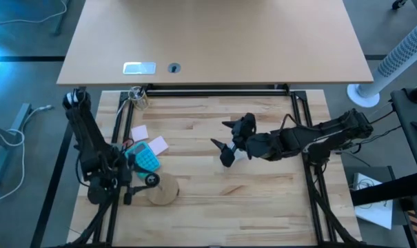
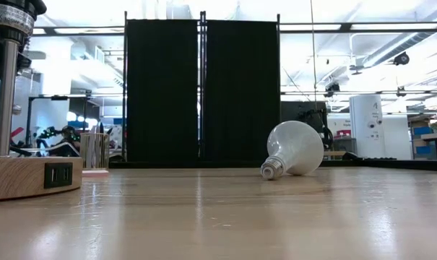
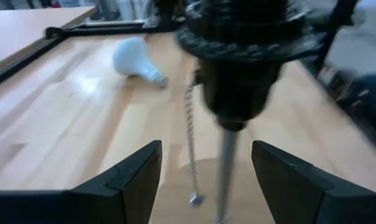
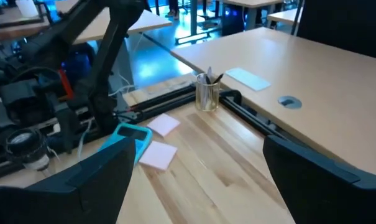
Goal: Screw lightbulb
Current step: Insert the lightbulb into the lamp
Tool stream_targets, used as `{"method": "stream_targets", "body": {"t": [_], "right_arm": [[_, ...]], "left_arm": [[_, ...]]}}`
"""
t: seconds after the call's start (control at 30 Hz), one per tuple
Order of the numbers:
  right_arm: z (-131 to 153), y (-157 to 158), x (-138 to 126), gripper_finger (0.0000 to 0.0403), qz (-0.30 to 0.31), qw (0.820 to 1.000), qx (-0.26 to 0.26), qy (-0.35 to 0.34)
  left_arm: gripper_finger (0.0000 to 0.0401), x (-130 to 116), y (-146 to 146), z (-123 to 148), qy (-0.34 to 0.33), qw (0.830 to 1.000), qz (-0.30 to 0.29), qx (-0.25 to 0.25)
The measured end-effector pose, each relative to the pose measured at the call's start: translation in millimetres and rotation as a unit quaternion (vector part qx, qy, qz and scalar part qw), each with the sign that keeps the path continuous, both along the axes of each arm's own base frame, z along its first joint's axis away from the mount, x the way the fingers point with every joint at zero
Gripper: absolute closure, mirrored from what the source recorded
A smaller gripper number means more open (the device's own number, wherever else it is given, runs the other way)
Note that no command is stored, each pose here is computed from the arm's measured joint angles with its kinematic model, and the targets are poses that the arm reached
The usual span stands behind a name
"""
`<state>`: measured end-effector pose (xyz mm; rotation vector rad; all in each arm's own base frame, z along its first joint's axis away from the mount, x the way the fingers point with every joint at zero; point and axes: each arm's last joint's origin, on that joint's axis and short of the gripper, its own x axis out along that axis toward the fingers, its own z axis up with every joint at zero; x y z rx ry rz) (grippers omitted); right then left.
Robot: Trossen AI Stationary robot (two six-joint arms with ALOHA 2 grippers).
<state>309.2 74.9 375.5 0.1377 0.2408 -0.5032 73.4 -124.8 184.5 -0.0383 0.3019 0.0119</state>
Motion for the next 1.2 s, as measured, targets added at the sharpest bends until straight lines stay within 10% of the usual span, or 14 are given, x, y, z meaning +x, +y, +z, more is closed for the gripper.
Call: {"method": "stream_targets", "body": {"t": [0.47, 1.2], "right_arm": [[-3.2, 0.2, 0.4, 0.0055, 0.006, 1.0, -0.016, 0.013], [-82.4, 24.3, 71.6, 0.0055, 0.014, 0.998, -0.006, 0.057]], "left_arm": [[0.0161, 4.9, -7.7, -2.7, -0.098, 0.995, 0.03, 0.005], [0.0176, 16.2, -22.1, -13.8, -0.116, 0.99, 0.084, -0.014]]}}
